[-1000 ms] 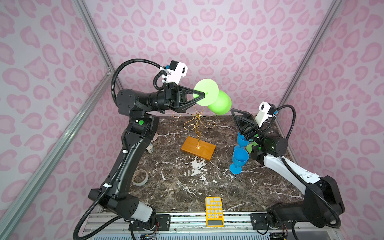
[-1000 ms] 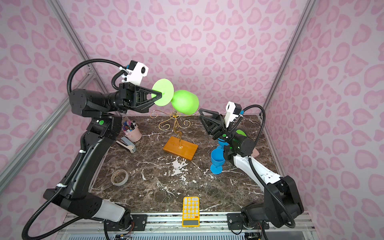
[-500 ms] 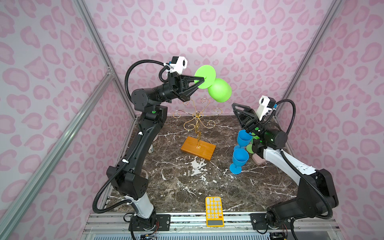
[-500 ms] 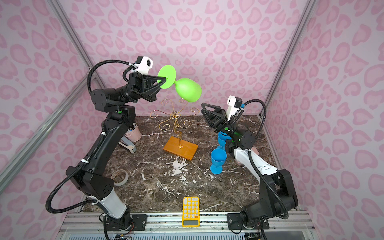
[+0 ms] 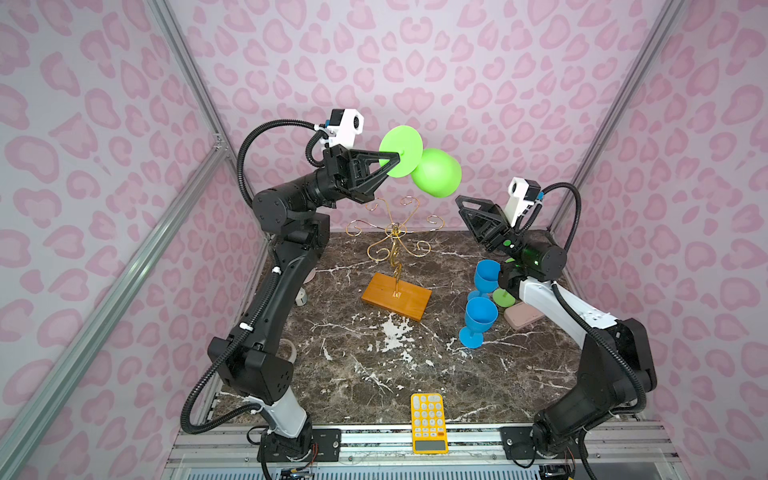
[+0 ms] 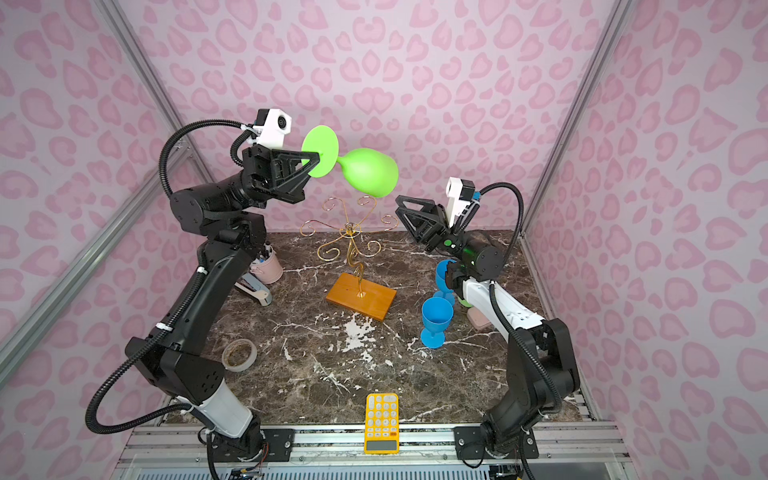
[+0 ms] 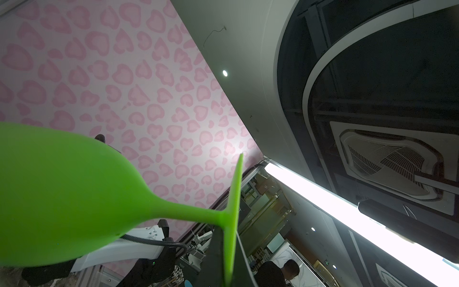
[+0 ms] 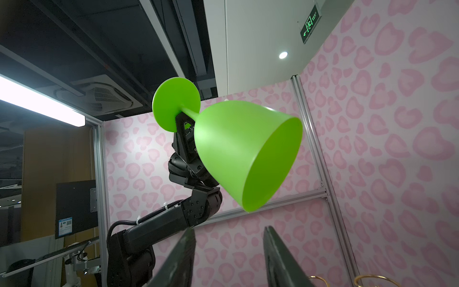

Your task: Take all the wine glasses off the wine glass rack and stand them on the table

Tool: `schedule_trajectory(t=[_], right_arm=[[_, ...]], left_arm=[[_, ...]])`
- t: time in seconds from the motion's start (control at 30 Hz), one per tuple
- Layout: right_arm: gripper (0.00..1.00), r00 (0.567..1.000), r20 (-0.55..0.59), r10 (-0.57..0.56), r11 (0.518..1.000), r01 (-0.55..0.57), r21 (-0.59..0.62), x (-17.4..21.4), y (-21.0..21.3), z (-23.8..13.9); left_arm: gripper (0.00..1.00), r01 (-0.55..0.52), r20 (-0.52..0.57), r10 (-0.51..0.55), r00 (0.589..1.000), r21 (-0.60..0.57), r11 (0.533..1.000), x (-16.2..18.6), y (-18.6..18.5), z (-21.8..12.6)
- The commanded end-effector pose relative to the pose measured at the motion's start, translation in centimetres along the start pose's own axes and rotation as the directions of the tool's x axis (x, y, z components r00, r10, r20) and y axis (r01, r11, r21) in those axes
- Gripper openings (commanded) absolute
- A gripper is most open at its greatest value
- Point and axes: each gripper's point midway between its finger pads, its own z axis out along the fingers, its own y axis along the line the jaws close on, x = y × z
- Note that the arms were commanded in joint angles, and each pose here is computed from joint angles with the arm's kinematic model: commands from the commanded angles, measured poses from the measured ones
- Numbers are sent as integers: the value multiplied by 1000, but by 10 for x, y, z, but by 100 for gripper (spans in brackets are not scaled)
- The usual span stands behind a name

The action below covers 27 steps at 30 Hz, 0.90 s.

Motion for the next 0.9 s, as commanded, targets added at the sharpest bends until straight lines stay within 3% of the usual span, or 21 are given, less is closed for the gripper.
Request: schedule_trajectory(t=[0.0, 0.87], right_arm=[[46, 1000, -17, -12, 999, 12, -34, 1, 1, 3], [46, 997, -41, -62, 985, 55, -164, -5, 5, 39]], left_arm=[[4, 98, 6, -98, 995, 26, 995, 0, -6, -2], [4, 199, 52, -204, 978, 89, 976, -6, 7, -11]])
